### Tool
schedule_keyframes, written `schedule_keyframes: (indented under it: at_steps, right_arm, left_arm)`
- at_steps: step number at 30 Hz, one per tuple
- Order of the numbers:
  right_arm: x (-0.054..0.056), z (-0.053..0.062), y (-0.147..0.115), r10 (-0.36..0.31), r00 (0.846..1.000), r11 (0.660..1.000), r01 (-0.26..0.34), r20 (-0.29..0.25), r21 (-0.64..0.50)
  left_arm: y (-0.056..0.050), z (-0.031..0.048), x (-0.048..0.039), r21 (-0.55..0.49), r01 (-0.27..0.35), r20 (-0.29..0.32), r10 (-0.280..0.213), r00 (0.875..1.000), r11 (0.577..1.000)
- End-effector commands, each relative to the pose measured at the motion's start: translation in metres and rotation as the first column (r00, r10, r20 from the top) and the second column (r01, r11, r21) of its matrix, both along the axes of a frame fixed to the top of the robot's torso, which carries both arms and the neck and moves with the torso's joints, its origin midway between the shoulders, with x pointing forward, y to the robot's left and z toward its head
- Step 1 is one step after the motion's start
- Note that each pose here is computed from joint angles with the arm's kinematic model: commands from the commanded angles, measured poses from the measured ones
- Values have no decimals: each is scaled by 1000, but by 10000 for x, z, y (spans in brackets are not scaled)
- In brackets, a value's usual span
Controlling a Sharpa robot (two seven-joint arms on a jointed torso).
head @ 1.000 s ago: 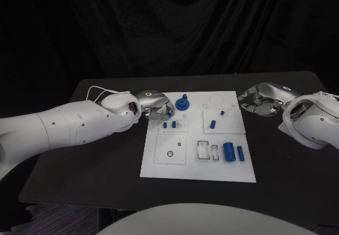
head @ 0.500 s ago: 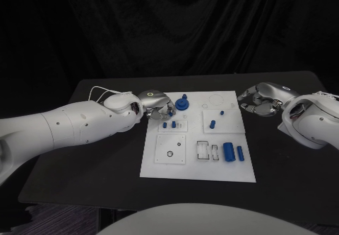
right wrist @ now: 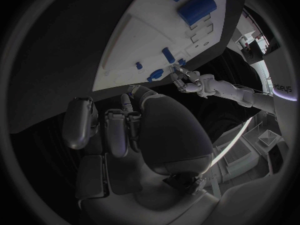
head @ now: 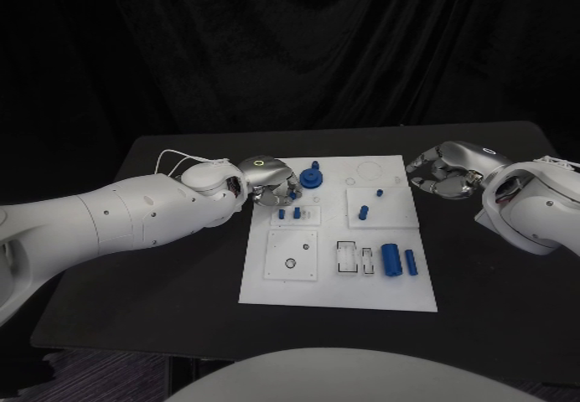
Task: Assemble the parts on the task board
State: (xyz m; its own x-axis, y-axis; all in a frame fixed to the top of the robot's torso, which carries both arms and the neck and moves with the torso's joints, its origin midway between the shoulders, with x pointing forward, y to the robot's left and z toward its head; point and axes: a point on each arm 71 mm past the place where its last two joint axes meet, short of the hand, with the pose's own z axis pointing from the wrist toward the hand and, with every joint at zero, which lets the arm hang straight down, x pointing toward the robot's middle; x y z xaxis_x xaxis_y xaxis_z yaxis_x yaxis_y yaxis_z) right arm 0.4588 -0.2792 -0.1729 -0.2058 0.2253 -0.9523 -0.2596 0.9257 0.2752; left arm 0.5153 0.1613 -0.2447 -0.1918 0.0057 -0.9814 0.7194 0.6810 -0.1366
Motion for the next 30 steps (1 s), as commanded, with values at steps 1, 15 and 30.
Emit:
schedule_keyframes:
  at_steps: [1, 15, 30]
  right_arm:
    - [-7, -16, -6, -6, 1000, 1000, 6, -11, -7]
    - [-6, -17, -9, -7, 1000, 1000, 7, -13, -9]
    - [-11, -18, -29, -10, 1000, 1000, 10, -15, -11]
  left_arm:
    - [-15, -30, -5, 10, -1, -18, 1, 1000, 1000]
    - [51, -45, 11, 17, -21, -18, 21, 1000, 1000]
    - [352, 5, 73, -11, -102, 63, 103, 993, 995]
